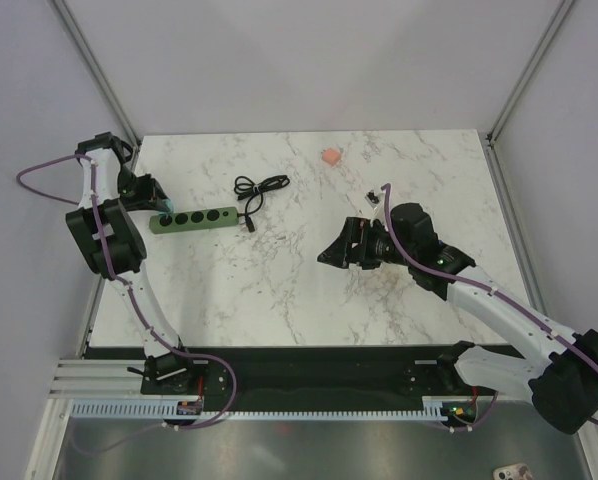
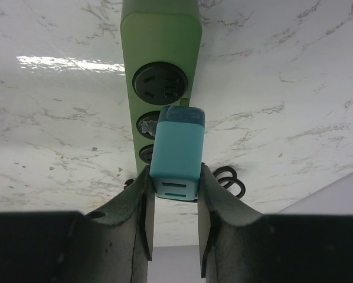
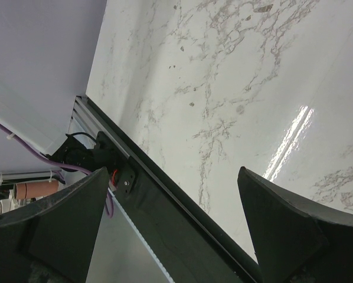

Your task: Insert the plug

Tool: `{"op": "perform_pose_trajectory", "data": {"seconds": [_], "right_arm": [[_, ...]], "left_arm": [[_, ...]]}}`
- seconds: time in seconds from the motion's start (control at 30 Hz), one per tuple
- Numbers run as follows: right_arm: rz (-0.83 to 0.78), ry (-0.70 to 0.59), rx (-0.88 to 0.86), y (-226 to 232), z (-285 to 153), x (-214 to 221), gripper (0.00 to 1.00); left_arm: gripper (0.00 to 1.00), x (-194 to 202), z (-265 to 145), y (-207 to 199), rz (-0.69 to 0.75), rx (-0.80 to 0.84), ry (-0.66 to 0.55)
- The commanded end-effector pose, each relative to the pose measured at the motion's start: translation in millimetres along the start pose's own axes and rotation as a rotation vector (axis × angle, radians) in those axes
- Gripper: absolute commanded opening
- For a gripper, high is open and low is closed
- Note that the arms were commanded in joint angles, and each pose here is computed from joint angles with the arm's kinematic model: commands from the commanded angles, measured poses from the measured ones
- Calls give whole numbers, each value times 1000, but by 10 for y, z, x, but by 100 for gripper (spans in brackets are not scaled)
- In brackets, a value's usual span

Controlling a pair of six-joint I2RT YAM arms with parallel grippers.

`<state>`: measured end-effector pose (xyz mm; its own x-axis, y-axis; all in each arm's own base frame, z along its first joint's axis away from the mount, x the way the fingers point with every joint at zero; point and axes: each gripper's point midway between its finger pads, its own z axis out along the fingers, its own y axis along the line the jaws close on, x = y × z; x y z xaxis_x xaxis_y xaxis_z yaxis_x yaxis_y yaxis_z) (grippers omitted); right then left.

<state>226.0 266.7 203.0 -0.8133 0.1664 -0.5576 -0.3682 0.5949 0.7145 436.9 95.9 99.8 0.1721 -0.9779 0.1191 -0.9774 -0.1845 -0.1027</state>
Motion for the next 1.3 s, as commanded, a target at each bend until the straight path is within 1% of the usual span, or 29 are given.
{"op": "perform_pose_trajectory", "data": {"seconds": [0.0,0.13,0.4,0.8,0.93,1.27], "right_arm": [[-16,-40,-24,132,-25,-152,98],[-13,-40,-24,140,-21,-164,98],[-11,-47,-30,164,-43,-174,98],[-6,-47,-30,180,-22,-205,98],[-3,-44,-28,174,-11,-205,98],[0,-46,-25,174,1,-219,98]], "left_arm": [[2,-128,-97,14,31,0,-23],[2,-113,-87,30,38,-6,-10],[2,-192,-79,54,39,-16,-31],[2,-277,23,94,27,-45,-23],[2,-241,82,80,43,-44,11],[2,-247,119,113,44,-60,10]]}}
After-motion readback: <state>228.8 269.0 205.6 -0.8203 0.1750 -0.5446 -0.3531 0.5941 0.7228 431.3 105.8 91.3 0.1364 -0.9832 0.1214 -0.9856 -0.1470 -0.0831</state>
